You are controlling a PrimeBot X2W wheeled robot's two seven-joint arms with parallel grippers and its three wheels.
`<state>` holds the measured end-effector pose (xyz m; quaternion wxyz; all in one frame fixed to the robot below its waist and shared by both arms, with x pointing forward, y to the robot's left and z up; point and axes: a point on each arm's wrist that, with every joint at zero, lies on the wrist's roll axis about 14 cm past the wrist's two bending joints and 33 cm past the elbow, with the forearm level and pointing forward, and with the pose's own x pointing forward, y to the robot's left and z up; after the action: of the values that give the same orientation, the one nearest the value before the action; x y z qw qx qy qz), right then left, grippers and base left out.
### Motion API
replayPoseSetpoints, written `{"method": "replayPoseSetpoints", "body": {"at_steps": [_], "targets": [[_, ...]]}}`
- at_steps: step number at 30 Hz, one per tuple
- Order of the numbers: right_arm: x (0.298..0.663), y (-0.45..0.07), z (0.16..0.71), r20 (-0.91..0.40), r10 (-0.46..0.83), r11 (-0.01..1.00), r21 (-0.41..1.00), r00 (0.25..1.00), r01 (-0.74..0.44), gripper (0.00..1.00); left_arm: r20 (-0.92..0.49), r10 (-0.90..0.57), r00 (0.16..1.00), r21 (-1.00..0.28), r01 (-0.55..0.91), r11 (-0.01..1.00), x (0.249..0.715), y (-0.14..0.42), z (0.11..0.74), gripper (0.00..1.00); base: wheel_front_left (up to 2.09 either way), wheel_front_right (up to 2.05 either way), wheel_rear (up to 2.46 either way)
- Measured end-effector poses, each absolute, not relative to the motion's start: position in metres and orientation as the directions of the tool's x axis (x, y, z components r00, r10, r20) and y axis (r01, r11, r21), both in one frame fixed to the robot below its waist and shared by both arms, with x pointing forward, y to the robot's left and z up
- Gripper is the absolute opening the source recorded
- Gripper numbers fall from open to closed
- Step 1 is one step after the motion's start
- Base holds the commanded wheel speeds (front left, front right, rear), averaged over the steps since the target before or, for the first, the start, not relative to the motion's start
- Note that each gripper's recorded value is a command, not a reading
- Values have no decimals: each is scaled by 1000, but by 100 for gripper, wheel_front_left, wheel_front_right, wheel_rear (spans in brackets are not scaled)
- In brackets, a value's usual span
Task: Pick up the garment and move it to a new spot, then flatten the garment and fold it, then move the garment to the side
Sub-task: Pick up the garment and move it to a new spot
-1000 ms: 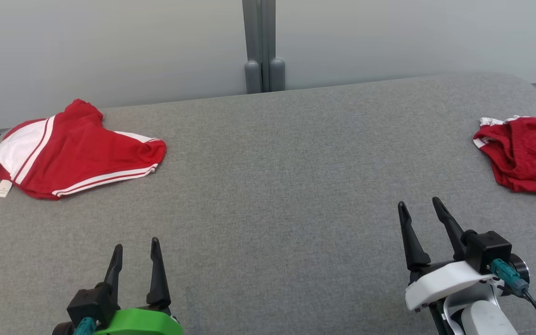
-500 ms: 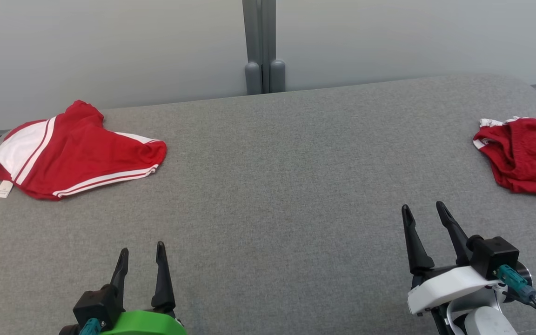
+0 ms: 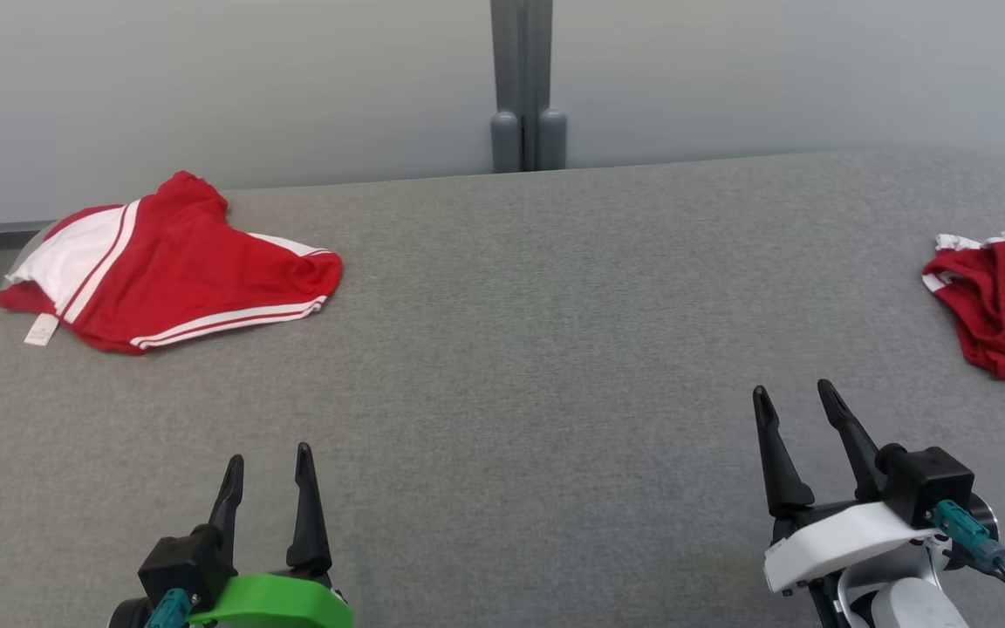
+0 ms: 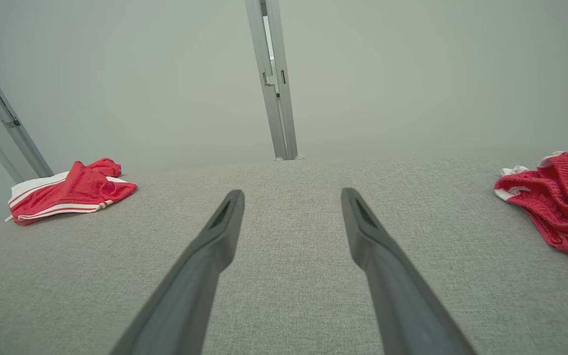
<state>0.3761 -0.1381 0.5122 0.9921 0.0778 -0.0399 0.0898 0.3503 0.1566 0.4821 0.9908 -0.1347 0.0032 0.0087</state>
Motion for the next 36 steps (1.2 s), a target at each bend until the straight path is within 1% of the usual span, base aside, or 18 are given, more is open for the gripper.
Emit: {"method": "replayPoseSetpoints", "body": {"at_steps": [5,11,17,24,30,36], "targets": [[384,-113,513,97,244,955,148,965,-256,100,0,86,996,-258,-83,963,341,179,485,100,0,0,0],[393,-68,512,99,363,914,156,927,-375,100,13,203,979,-244,-194,950,320,216,488,100,0,0,0],[397,-19,510,94,488,853,159,868,-497,100,14,325,946,-237,-312,920,290,251,488,100,0,0,0],[393,29,508,90,602,777,161,793,-608,100,16,433,901,-233,-418,878,257,280,488,100,0,0,0],[390,51,509,96,651,736,161,753,-657,100,11,481,877,-233,-466,854,241,290,487,100,0,0,0],[400,52,518,130,645,739,144,753,-658,100,9,490,872,-244,-473,846,247,293,489,100,0,0,0]]}}
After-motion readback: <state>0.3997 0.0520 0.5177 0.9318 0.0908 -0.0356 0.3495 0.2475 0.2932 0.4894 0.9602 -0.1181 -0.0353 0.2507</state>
